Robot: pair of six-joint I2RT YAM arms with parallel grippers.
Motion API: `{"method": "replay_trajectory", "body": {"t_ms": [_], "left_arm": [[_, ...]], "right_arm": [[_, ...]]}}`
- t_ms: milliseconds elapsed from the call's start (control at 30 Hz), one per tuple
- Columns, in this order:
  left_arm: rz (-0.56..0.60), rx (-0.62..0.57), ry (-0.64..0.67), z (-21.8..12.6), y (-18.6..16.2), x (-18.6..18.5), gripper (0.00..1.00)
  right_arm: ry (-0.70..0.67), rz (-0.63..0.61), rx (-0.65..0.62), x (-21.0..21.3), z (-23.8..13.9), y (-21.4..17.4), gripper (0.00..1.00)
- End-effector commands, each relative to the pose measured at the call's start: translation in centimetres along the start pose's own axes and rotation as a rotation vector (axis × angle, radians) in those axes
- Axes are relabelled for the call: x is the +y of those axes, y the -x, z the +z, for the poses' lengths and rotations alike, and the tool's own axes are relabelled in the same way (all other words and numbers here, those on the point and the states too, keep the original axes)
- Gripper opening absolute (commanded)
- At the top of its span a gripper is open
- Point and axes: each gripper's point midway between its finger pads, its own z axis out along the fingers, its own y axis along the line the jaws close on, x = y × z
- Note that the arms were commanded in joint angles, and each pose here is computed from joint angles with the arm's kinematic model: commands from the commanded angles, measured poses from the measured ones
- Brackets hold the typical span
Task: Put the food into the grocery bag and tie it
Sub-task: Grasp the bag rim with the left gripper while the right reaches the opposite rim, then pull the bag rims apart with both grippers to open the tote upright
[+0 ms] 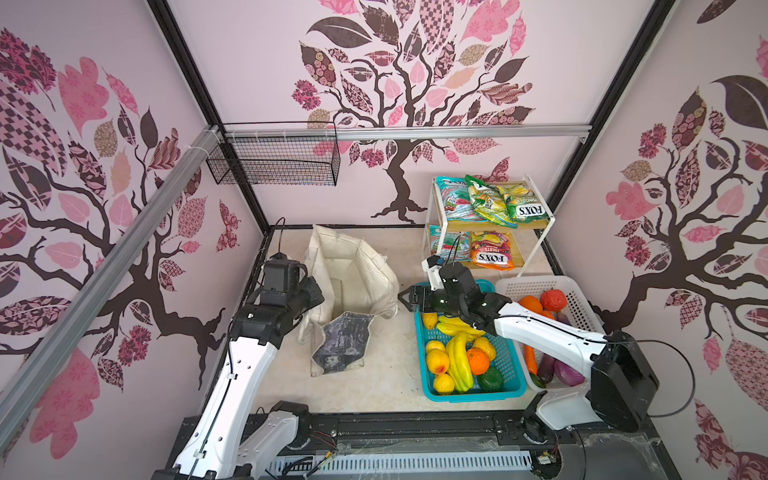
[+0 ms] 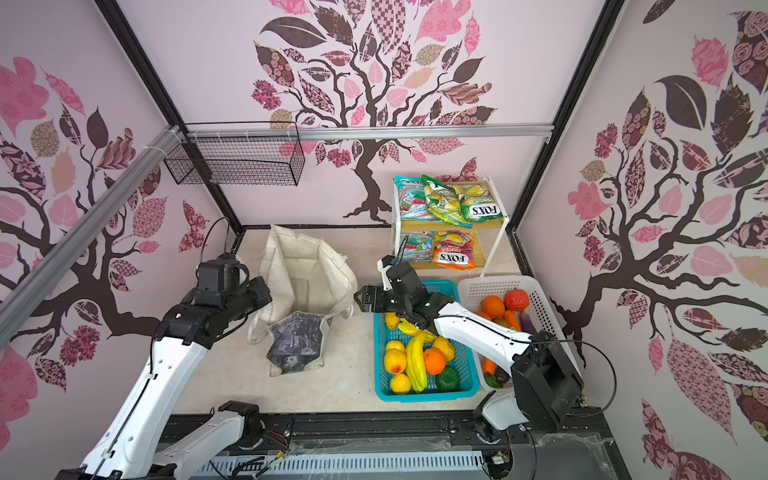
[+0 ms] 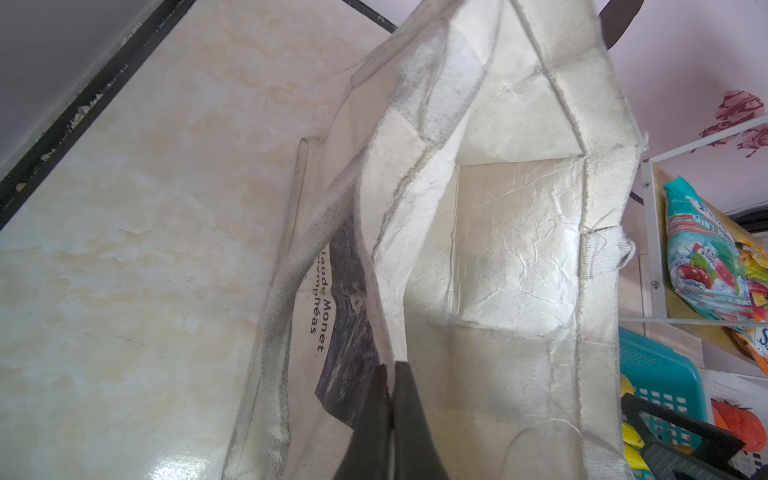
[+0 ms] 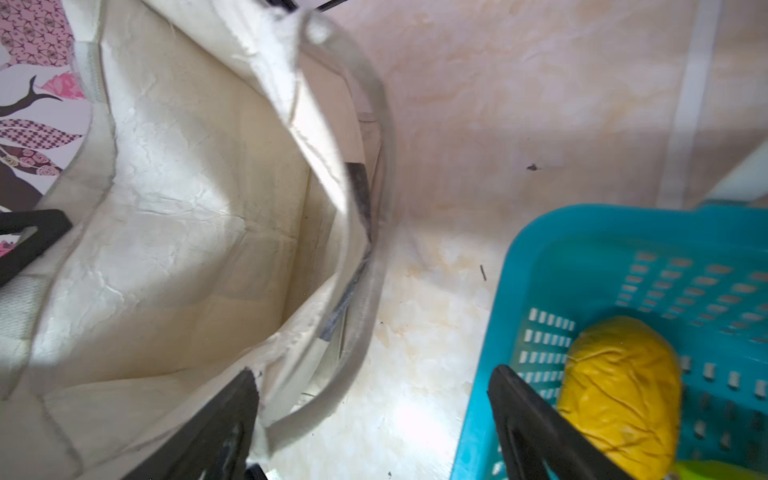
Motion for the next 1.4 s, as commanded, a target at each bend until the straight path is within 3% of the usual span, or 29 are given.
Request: {"method": "replay_trajectory", "body": {"t_ms": [0,167,400,533,700,933,1033,1167,1300,1367], "left_arm": [[-0.001,0.014,-0.027,0.4,-0.9,0.0,0.06],[-0.01,0.014,-0.038,0.6,-1.2,0.0,0.06],[-0.012,0.011,-0.036,0.3,-1.4,0.2,0.06],[-0.014,0.013,-0.044,0.4,-1.6,0.2,0.06],[-0.006,0.002,-0.014,-0.2,-1.4,0.8,0.06],[-0.008,0.0,0.023,-0.2,-1.7,1.6,0.06],[-0.015,-0.004,-0.003,-0.3,-1.6,1.1,0.06],[-0.021,-0.003,-0.018,-0.3,-1.6,0.9,0.06],[-0.025,0.004,-0.031,-0.2,-1.9,0.8,0.06],[-0.025,0.002,-0.03,-0.2,-1.9,0.8,0.06]], "right_arm": [[0.075,0.007,-0.061,2.7,0.0,1.9,0.89],[0.042,0.025,0.008,2.5,2.3,0.9,0.87],[0.043,0.039,0.052,3.4,4.6,0.0,0.76],[0.051,0.043,0.043,4.0,5.1,0.7,0.61],[-0.122,0.033,0.02,0.8,4.3,0.5,0.79],[-0.199,0.024,-0.021,-0.5,2.3,0.9,0.79],[-0.121,0.022,-0.007,0.8,2.9,0.7,0.77],[0.059,0.048,0.064,3.9,4.8,-0.3,0.63],[0.072,0.072,0.09,4.4,6.0,-0.3,0.6],[0.065,0.079,0.09,4.3,6.2,-0.2,0.54]]}}
